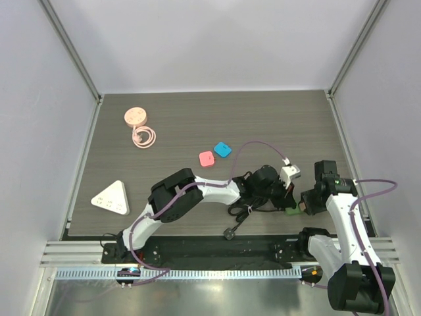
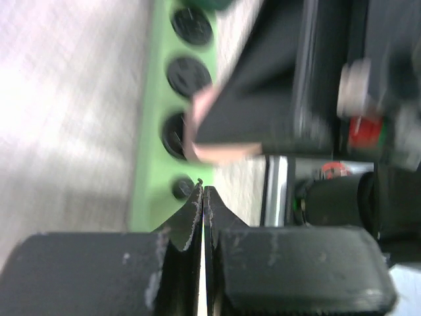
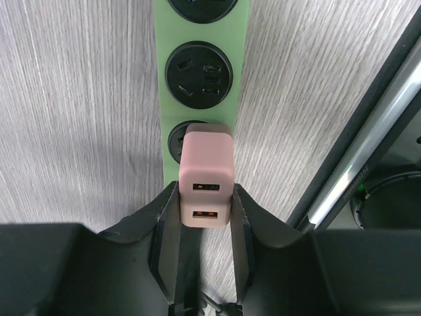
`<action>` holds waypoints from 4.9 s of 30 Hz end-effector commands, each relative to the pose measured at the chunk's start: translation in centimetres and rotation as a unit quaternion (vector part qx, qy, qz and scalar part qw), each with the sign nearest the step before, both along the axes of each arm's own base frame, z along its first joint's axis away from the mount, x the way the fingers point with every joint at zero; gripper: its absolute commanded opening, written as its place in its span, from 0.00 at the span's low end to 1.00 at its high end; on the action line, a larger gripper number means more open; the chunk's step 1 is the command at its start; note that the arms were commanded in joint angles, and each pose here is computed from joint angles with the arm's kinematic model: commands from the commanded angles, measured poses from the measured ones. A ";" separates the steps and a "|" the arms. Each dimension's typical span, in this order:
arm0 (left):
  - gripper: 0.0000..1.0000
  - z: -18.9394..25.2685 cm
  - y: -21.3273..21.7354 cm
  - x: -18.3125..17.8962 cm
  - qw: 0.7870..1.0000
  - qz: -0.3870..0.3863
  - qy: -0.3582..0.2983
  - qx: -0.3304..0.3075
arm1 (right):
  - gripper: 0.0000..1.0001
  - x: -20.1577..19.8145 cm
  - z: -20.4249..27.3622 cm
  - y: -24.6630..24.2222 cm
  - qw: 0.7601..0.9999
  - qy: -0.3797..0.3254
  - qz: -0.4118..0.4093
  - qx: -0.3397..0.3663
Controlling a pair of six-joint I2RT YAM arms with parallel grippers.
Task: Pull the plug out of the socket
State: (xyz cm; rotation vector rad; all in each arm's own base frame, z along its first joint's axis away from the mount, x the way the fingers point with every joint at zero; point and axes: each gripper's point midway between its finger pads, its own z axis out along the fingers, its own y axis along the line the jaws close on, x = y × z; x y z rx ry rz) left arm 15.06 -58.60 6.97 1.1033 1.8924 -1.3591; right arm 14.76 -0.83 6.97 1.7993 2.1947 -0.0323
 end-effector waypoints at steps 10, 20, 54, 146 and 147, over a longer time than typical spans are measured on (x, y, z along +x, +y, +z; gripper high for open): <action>0.00 0.8 -1.7 1.1 1.000 0.000 0.010 -0.029 | 0.01 0.7 1.0 0.2 1.000 -0.015 0.012 0.004; 0.00 -3.3 -1.4 0.4 0.998 0.023 0.037 0.036 | 0.01 0.7 0.6 0.6 1.000 -0.015 0.011 0.014; 0.00 -12.4 1.0 -1.5 0.988 0.044 0.013 0.145 | 0.01 4.0 6.7 -0.9 0.997 -0.073 -0.010 -0.020; 0.49 4.6 16.5 14.1 0.969 0.240 0.028 -0.053 | 0.64 17.7 10.6 12.9 0.910 -0.180 0.365 -0.080; 0.49 4.7 15.5 13.1 0.972 0.221 0.053 -0.060 | 0.64 17.1 11.3 12.5 0.912 -0.181 0.357 -0.084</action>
